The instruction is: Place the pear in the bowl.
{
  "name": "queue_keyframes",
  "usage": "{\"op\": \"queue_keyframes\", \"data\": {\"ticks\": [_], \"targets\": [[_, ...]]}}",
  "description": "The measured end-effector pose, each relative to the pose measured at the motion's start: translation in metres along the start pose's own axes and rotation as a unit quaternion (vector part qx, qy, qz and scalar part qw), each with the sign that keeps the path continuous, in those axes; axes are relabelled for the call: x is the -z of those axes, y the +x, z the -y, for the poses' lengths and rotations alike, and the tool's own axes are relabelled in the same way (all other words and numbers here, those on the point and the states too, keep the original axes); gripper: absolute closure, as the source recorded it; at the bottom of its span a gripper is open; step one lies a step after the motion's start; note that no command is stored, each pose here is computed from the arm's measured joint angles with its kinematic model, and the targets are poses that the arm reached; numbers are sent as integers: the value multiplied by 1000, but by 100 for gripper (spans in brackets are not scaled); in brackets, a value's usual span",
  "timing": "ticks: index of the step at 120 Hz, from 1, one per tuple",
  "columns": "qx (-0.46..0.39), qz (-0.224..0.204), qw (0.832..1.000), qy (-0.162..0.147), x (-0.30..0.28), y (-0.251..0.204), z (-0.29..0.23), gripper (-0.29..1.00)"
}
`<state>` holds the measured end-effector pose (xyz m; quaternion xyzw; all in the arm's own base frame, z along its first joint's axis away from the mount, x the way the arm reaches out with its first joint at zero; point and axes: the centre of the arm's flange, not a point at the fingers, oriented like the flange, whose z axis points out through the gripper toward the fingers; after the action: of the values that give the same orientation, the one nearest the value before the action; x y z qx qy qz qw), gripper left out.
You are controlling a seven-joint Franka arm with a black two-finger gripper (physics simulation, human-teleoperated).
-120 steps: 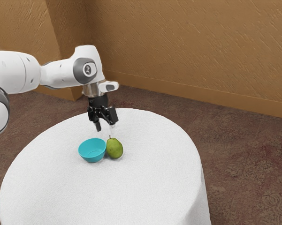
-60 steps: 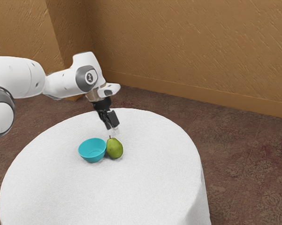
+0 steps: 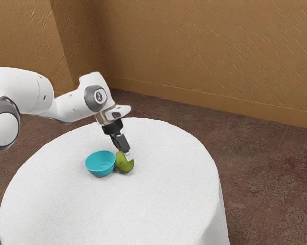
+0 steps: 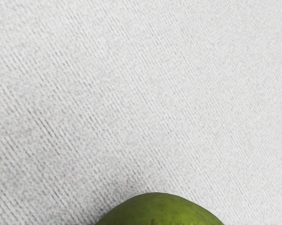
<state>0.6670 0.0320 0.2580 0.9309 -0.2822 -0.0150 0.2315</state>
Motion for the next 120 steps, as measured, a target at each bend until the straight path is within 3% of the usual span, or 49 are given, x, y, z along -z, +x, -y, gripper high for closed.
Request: {"op": "queue_keyframes", "data": {"ticks": [51,120], "targets": [[-30,7,999,-10,-4,-4,-3,5],[-49,7,999,-7,2,-3,-4,37]]}}
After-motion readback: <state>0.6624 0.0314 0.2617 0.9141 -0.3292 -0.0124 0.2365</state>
